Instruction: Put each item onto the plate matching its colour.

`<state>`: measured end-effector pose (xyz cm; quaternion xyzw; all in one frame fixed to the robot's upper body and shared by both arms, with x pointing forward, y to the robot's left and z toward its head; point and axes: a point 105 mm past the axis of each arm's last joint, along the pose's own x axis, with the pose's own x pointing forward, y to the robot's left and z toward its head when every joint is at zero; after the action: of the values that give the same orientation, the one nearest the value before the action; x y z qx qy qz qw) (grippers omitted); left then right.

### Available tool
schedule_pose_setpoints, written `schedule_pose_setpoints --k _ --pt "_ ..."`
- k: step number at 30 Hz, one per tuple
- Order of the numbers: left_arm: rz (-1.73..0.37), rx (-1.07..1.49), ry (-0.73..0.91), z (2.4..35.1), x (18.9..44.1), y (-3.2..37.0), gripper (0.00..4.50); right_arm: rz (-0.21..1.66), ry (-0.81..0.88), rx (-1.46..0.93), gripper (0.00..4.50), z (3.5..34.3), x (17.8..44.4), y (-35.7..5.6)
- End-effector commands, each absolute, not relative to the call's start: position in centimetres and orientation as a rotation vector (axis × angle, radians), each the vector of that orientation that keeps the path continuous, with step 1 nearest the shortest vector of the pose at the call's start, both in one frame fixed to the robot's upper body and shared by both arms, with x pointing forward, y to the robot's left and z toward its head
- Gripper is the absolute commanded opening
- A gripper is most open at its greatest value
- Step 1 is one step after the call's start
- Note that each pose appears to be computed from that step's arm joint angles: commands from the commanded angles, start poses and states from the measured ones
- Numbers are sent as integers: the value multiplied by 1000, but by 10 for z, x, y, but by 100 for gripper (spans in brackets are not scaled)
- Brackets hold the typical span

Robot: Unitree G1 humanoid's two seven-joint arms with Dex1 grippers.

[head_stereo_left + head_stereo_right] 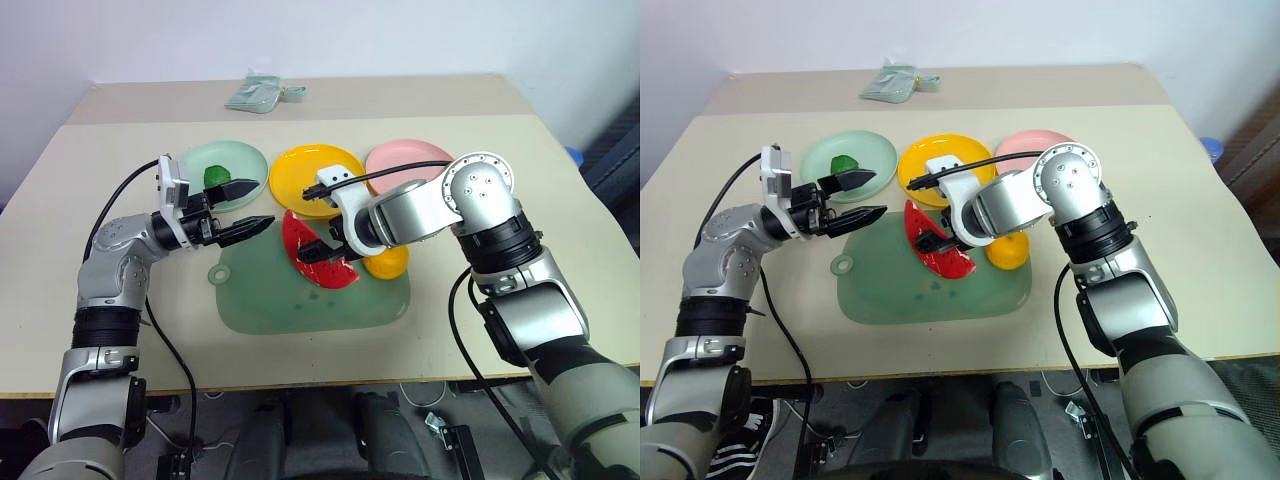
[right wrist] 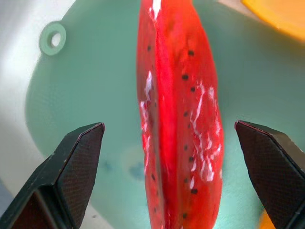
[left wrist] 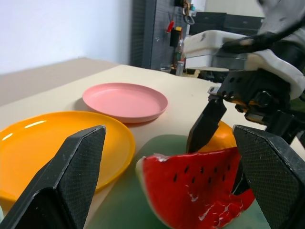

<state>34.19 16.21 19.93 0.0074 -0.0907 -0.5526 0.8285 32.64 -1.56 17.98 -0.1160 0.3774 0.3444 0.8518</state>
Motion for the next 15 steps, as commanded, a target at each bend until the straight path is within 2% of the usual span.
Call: schedule_pose_setpoints --k 1,2,7,12,15 --pt "-1172 32 -247 213 338 165 450 736 731 -296 358 187 327 -13" --pt "-1171 31 -247 213 338 165 450 730 727 -308 317 185 328 -14" --pt "-1169 28 -244 214 338 165 450 736 733 -373 53 177 327 -17" --pt "-1164 29 -249 215 338 165 450 753 724 -378 53 178 327 -16" --pt "-1165 28 -254 215 338 165 450 826 714 -301 53 187 324 -7"
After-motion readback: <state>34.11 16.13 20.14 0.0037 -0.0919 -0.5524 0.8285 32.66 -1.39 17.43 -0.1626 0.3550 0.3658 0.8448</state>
